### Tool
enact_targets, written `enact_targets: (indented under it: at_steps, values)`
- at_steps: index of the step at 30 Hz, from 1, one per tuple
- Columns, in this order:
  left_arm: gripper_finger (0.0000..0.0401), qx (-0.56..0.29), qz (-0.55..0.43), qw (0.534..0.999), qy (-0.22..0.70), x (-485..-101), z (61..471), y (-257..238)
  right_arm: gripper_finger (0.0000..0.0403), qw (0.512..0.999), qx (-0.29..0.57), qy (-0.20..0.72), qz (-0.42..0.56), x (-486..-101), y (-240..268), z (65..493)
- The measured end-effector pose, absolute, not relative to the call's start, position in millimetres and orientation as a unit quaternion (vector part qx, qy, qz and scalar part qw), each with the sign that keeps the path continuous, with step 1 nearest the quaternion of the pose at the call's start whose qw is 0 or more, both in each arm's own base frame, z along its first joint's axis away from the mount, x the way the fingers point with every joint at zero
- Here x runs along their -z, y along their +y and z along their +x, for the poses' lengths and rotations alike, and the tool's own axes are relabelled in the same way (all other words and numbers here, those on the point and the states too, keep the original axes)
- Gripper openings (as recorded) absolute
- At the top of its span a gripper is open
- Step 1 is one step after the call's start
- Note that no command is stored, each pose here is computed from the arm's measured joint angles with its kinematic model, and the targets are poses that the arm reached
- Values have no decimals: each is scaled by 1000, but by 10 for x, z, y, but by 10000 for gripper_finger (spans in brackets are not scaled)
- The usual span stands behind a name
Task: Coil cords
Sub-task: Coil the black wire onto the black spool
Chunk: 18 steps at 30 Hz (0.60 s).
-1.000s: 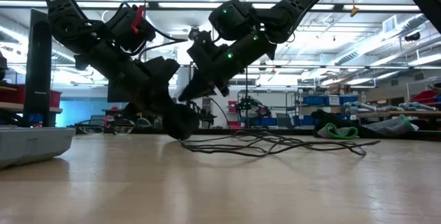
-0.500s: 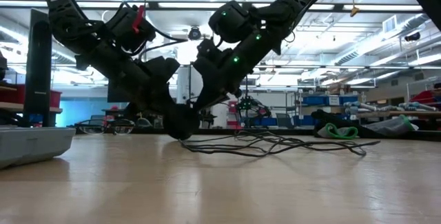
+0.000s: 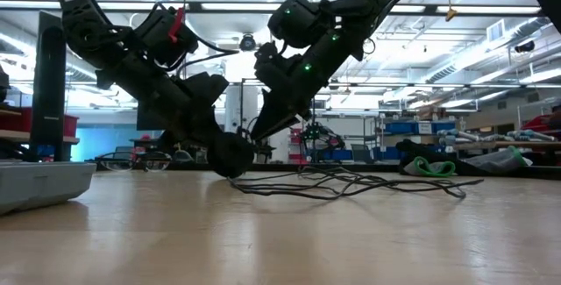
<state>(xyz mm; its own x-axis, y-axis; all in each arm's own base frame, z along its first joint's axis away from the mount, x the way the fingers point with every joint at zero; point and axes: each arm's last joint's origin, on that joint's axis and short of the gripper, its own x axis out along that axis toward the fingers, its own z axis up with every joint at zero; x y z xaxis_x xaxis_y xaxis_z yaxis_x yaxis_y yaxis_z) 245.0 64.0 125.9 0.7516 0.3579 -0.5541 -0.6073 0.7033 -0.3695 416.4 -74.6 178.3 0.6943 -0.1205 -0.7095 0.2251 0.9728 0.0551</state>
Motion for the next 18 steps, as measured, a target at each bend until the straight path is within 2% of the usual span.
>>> enact_targets:
  at_steps: [10, 18]
  values:
    - [0, -269, -275, 895, 227, -1260, 2450, 641, 115, 902, 88, 417, 67, -2003, -645, 3989]
    - [0, -269, -275, 895, 226, -1261, 2451, 641, 116, 875, 113, 466, 75, -1905, -508, 3925]
